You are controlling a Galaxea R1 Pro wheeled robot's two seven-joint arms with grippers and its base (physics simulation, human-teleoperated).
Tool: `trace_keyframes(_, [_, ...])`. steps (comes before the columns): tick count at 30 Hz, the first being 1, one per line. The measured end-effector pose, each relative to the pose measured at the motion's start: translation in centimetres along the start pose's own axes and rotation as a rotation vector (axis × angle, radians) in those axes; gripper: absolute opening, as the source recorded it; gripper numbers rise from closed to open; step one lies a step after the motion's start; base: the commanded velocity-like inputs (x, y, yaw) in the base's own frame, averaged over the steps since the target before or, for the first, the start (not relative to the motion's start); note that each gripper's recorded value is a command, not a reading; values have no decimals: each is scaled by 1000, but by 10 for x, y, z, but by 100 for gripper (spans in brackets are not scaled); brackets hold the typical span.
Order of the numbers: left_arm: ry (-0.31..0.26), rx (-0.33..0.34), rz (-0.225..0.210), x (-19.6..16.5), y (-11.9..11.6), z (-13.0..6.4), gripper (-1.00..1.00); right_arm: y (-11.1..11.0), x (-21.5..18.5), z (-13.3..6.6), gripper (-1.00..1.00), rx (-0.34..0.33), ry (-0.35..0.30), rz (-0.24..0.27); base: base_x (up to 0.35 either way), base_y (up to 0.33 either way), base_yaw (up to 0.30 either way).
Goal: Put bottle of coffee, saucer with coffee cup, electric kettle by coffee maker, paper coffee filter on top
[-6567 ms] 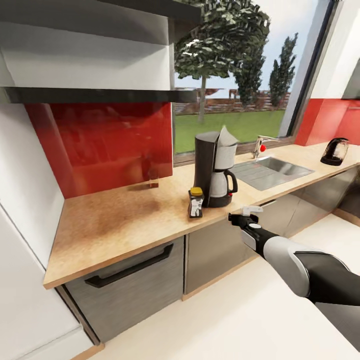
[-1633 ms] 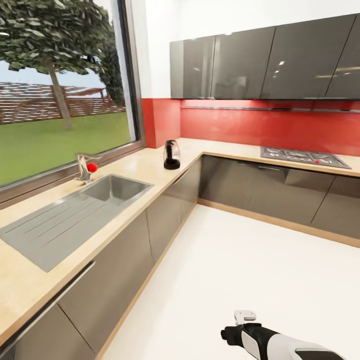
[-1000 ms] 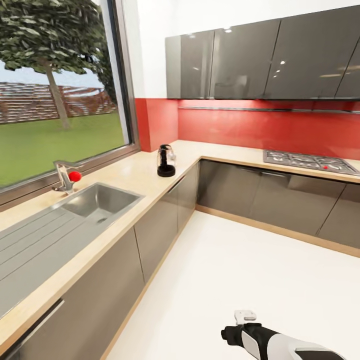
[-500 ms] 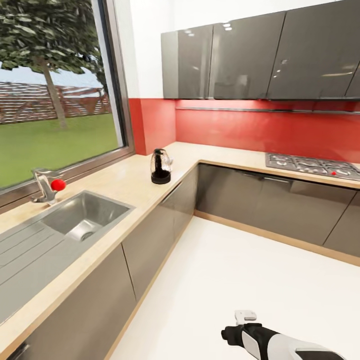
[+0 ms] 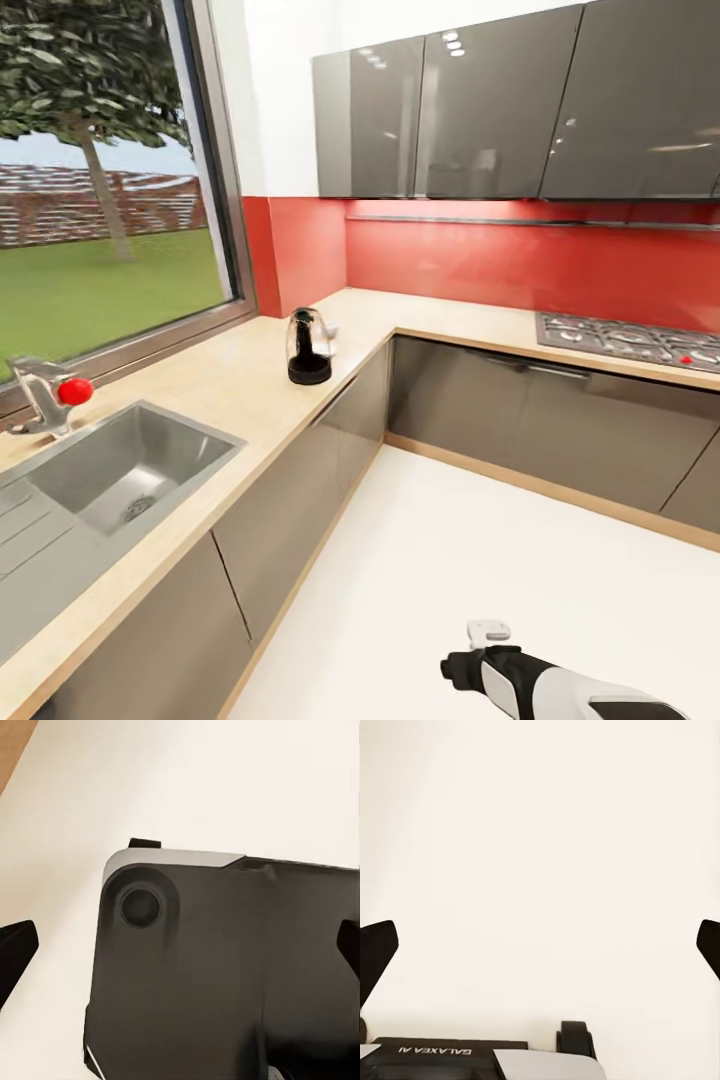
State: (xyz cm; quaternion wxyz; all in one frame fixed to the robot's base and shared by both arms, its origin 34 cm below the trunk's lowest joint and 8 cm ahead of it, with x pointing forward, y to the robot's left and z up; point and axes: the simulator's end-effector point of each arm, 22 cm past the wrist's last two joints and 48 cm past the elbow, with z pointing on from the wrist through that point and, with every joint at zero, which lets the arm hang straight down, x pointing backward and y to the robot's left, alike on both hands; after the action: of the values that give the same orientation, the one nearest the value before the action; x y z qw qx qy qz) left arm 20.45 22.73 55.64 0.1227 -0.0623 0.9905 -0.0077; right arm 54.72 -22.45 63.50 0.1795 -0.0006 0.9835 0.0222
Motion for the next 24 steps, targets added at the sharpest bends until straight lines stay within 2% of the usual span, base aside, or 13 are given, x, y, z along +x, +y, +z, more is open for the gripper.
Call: trace_keyframes(24, [0, 18, -8, 0, -15, 0, 100, 1, 0, 0, 100, -1, 1, -1, 340, -95, 0])
